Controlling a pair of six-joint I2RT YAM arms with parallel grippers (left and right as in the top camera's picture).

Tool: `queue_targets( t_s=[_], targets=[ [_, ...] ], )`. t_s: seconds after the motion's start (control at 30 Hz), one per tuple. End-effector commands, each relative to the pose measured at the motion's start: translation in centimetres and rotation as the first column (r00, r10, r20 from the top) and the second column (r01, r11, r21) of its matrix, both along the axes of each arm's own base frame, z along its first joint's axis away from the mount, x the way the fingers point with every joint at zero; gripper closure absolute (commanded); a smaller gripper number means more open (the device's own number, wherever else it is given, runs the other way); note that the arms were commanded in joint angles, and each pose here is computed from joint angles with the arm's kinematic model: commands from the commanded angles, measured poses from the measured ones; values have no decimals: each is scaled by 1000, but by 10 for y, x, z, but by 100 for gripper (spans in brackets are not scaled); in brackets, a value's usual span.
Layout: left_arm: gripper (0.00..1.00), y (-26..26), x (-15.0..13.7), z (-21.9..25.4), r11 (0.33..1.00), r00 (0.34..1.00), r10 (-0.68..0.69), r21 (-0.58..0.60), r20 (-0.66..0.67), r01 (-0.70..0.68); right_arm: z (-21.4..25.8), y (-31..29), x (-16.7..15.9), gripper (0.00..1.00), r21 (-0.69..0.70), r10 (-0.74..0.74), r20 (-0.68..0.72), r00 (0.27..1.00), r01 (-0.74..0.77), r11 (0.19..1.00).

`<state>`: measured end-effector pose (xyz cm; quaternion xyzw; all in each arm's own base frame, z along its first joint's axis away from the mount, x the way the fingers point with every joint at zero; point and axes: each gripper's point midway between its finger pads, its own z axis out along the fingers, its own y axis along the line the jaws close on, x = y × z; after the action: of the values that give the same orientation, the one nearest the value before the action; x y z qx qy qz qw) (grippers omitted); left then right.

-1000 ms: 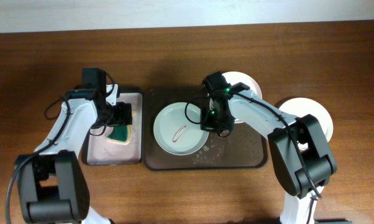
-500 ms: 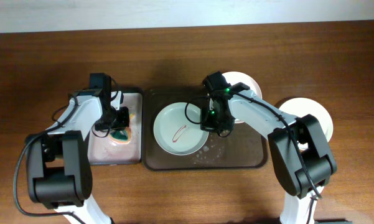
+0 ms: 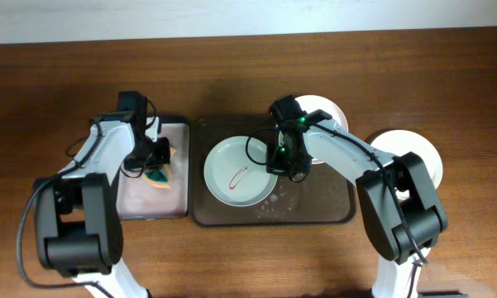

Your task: Clean dirty plates on tray and stack at the side

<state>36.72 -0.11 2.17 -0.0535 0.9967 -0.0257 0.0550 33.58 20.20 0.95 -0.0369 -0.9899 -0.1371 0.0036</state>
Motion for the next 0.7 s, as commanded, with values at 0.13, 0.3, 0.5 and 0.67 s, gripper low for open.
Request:
queue_targets(
  t_s=[0.13, 0.3, 0.5, 0.67],
  targets=[
    [100, 23, 23, 98, 979, 944, 135, 105, 301, -174, -1, -1, -1, 96, -17, -1, 3, 1000, 1, 1000],
    [100, 13, 10, 117, 949, 914, 115, 228, 388, -217, -1, -1, -1, 96, -17, -1, 3, 1000, 1, 1000],
    [100, 9, -7, 133, 909, 854, 185, 245, 486, -336, -1, -1, -1, 96, -17, -1, 3, 1000, 1, 1000],
    [100, 10, -10, 128, 899, 846, 222, 234, 485, -370, -2, -1, -2, 96, -18, -1, 0, 1000, 1, 1000]
  ],
)
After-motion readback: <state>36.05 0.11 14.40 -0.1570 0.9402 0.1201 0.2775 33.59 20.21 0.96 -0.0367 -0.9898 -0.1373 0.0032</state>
